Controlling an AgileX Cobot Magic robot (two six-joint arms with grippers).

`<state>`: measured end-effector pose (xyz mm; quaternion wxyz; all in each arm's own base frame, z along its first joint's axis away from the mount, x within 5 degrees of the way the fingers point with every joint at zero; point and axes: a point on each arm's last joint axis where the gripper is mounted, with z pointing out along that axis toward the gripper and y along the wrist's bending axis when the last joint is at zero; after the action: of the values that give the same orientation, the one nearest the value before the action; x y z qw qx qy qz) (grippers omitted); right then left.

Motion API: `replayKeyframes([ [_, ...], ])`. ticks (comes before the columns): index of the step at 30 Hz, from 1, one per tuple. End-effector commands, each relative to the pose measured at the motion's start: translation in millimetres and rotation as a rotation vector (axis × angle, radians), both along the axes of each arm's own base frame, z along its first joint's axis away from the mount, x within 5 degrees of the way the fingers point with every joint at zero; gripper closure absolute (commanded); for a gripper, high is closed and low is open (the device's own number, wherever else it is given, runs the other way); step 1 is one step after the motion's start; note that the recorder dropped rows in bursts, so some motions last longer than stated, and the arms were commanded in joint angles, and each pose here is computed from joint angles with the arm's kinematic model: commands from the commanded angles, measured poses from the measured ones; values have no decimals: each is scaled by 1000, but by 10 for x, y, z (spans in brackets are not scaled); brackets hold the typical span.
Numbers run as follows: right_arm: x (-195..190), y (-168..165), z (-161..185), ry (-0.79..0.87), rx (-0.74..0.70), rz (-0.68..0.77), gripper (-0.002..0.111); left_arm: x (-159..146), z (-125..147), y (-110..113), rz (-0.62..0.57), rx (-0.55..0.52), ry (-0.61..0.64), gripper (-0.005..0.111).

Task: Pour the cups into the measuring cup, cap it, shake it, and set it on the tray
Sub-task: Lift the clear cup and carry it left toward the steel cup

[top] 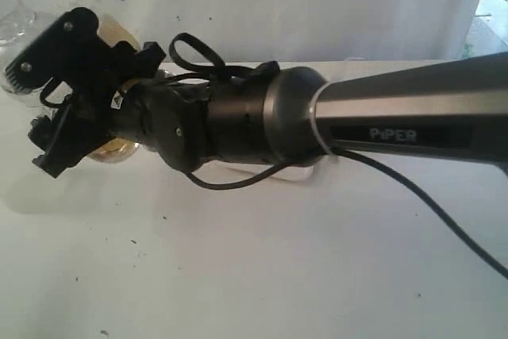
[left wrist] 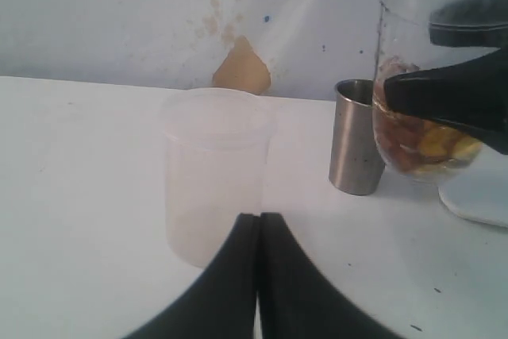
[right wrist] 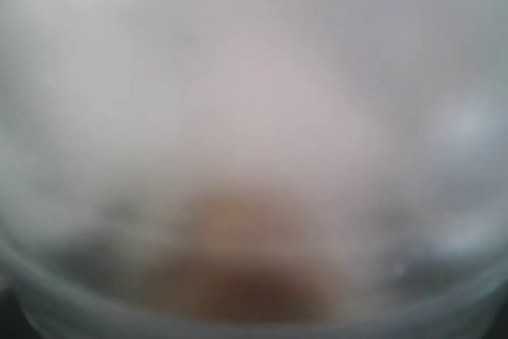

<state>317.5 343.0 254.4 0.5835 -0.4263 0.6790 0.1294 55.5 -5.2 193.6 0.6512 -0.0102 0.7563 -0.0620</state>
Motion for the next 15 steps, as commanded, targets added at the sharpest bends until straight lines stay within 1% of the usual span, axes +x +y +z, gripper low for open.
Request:
replayKeyframes([
  [1,135,-14,146,-199,44,-73,108,-1,-9,1,0,3,-7,107],
  [3,216,-48,94,-111,111,-171,108,-1,-9,1,0,3,-7,107],
  [7,337,-56,-16,-26,92,-274,108,-1,-9,1,0,3,-7,107],
  [9,375,-54,2,16,100,-317,108,-1,-9,1,0,3,-7,107],
  [12,428,-41,49,6,43,-343,108,-1,-9,1,0,3,-7,107],
  [15,501,-69,104,7,-1,-427,108,-1,-9,1,0,3,-7,107],
])
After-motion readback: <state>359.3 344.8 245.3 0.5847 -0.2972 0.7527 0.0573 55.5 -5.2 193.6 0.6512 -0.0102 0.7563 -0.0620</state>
